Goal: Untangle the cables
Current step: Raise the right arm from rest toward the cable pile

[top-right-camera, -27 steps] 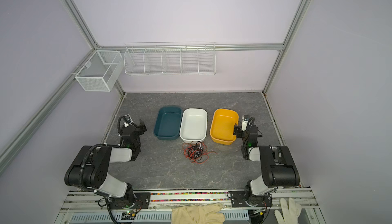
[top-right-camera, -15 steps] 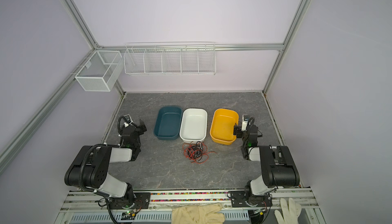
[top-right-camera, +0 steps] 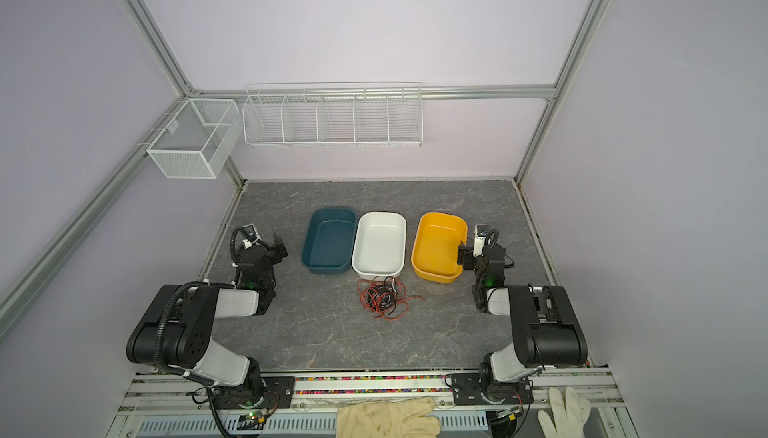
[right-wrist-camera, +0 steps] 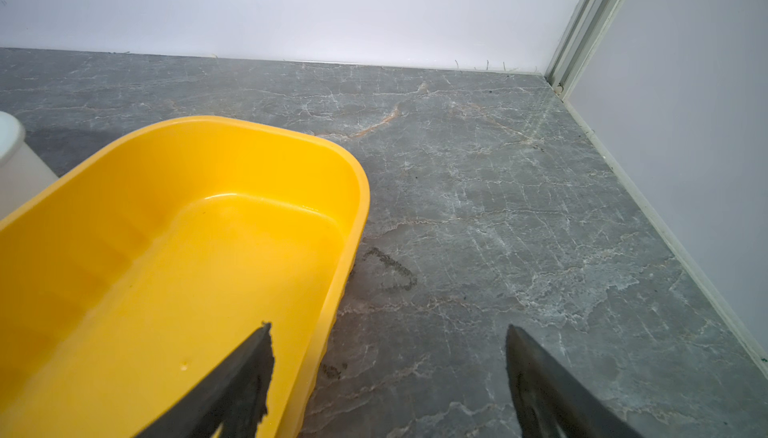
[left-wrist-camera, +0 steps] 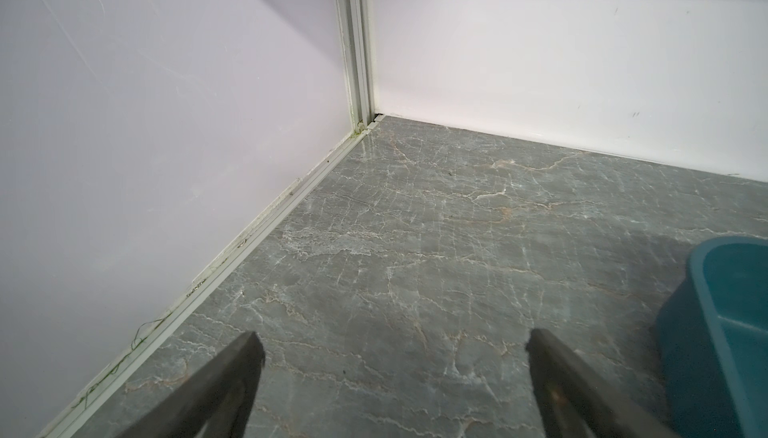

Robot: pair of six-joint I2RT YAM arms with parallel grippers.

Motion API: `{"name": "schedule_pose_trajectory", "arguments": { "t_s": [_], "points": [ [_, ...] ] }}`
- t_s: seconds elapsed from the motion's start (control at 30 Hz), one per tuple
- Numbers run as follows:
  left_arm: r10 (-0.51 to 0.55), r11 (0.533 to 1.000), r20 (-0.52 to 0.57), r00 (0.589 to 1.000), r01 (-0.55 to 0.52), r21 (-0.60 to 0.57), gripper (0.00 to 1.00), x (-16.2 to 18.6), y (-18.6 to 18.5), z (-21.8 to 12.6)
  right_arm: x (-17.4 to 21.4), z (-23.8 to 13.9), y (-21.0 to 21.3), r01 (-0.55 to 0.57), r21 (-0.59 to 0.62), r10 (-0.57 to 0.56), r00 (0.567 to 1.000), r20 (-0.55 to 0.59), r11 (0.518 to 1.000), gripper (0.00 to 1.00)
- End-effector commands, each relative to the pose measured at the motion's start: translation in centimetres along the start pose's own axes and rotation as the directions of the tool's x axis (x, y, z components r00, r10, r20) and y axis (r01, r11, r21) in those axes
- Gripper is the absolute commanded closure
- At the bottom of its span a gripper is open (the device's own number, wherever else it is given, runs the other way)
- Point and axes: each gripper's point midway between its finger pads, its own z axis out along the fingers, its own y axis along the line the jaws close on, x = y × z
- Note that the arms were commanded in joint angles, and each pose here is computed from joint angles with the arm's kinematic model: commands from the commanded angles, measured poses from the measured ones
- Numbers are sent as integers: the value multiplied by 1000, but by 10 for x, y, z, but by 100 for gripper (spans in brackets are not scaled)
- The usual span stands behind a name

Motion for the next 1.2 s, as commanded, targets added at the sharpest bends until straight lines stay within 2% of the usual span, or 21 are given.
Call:
{"name": "schedule_pose_trajectory", "arguments": {
  "t_s": [0.0, 0.1, 0.27, 0.43, 0.53, 0.57, 0.6, 0.67, 0.73, 0.8, 0.87, 0.9, 0.97, 1.0, 1.17],
  "points": [
    [10, 1000, 6, 1000, -10, 6, 1, 1, 0, 0, -37, -7, -10, -3, 51, 4, 1000, -14, 999, 12],
    [10, 1000, 6, 1000, -10, 6, 1, 1, 0, 0, -63, -22, -6, -18, 49, 17, 999, 29, 999, 12],
    [10, 1000, 5, 1000, -10, 5, 1, 1, 0, 0, -111, -64, 19, 25, 52, -33, 987, 155, 998, 12],
    [10, 1000, 5, 1000, -10, 5, 1, 1, 0, 0, -137, -106, 47, -62, -132, 89, 972, 216, 989, 12],
    [11, 1000, 6, 1000, -11, 7, 1, 1, 0, 0, -129, -122, 54, -162, -203, 198, 965, 171, 966, 12],
    [10, 1000, 6, 1000, -10, 6, 1, 1, 0, 0, -123, -127, 52, -228, -199, 256, 958, 129, 953, 12],
    [10, 1000, 6, 1000, -10, 7, 1, 1, 0, 0, -115, -133, 43, -344, -154, 358, 931, 73, 926, 12],
    [9, 1000, 6, 1000, -9, 5, 1, 1, 1, 0, -98, -140, 40, -441, -109, 440, 897, -35, 891, 12],
    [10, 1000, 5, 1000, -10, 6, 1, 1, 0, 0, -95, -148, 62, -412, -199, 389, 910, -145, 889, 11],
    [9, 1000, 7, 1000, -9, 6, 1, 0, 0, 0, -88, -152, 69, -445, -217, 405, 891, -207, 869, 11],
    [10, 1000, 5, 1000, -10, 6, 1, 1, 0, 0, -70, -160, 56, -547, -86, 509, 817, -271, 832, 12],
    [10, 1000, 6, 1000, -10, 6, 1, 1, 0, 0, -64, -163, 52, -561, -50, 528, 801, -282, 826, 11],
    [9, 1000, 5, 1000, -9, 7, 1, 1, 0, 0, -68, -168, 59, -518, -118, 473, 836, -278, 847, 11],
    [10, 1000, 6, 1000, -10, 6, 1, 1, 0, 0, -68, -170, 58, -516, -124, 472, 840, -269, 848, 11],
    [11, 1000, 4, 1000, -11, 7, 1, 1, 0, 0, -52, -182, 68, -554, -198, 497, 823, -275, 808, 12]
  ]
}}
